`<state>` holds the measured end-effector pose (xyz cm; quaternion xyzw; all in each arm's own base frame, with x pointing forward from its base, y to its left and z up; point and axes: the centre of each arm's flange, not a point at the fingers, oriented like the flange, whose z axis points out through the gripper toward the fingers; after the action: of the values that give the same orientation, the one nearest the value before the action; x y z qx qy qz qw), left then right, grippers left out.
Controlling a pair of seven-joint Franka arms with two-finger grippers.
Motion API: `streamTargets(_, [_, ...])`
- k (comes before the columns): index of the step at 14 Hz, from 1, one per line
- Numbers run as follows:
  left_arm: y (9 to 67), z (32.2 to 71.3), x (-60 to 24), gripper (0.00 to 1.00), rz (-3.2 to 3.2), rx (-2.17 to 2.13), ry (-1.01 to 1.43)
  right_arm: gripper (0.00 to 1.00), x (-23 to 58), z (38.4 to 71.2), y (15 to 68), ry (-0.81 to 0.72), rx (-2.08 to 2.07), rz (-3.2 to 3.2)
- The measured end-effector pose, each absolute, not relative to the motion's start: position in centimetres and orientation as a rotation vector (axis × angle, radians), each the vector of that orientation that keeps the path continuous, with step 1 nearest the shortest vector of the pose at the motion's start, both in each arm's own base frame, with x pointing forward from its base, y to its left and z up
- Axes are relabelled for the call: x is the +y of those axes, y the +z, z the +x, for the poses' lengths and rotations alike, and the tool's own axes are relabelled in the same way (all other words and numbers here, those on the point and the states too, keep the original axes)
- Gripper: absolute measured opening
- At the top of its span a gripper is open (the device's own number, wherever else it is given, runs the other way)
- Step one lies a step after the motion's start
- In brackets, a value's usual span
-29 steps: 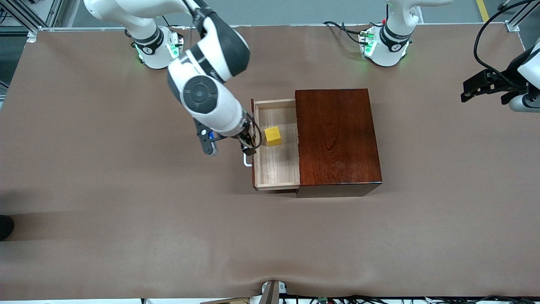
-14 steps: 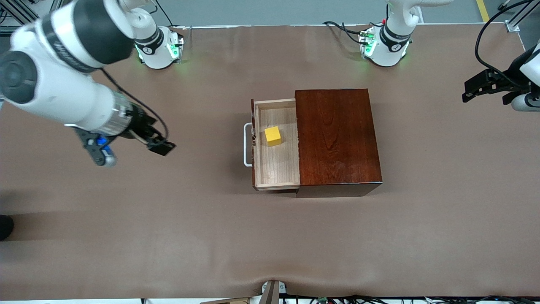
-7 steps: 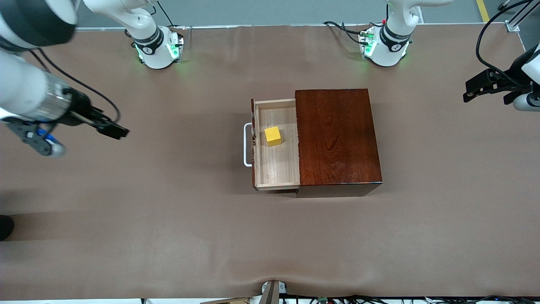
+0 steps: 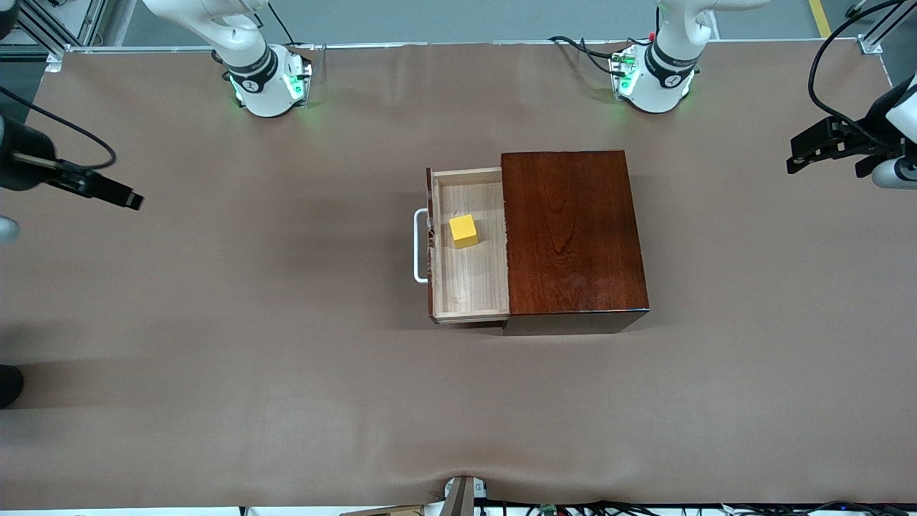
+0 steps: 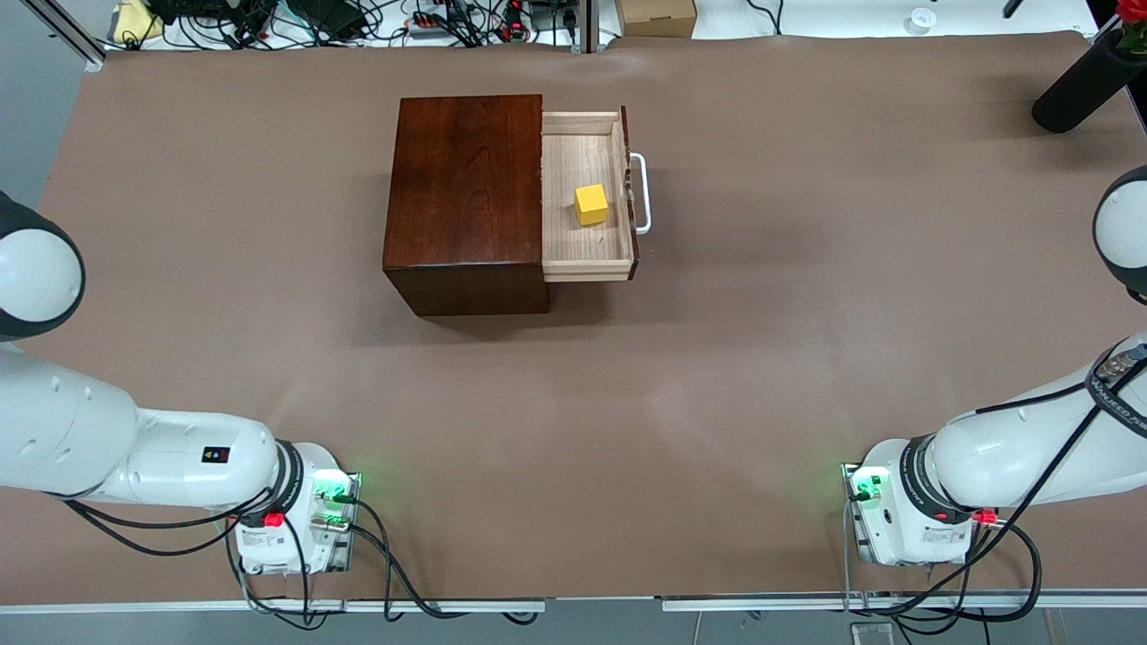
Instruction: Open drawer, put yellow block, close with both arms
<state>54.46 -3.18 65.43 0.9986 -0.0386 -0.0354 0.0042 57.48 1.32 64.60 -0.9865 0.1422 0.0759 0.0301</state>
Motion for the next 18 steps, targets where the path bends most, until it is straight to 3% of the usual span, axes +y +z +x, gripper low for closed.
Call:
streamTargets(5, [65.4, 54.5, -3.2, 1.00, 3.129, -0.121, -0.111, 1.00, -3.5, 55.8, 65.4, 0.195, 0.319, -3.066])
streamTargets(13, [65.4, 54.5, -3.1, 1.00, 3.129, -0.120, -0.111, 1.00, -4.5, 52.4, 63.9, 0.105, 0.303, -3.089])
streamTargets(18, [65.8, 54.5, -1.4, 1.00, 3.150, -0.127, -0.100, 1.00, -4.2, 51.9, 68.0, 0.014, 0.267, -3.116])
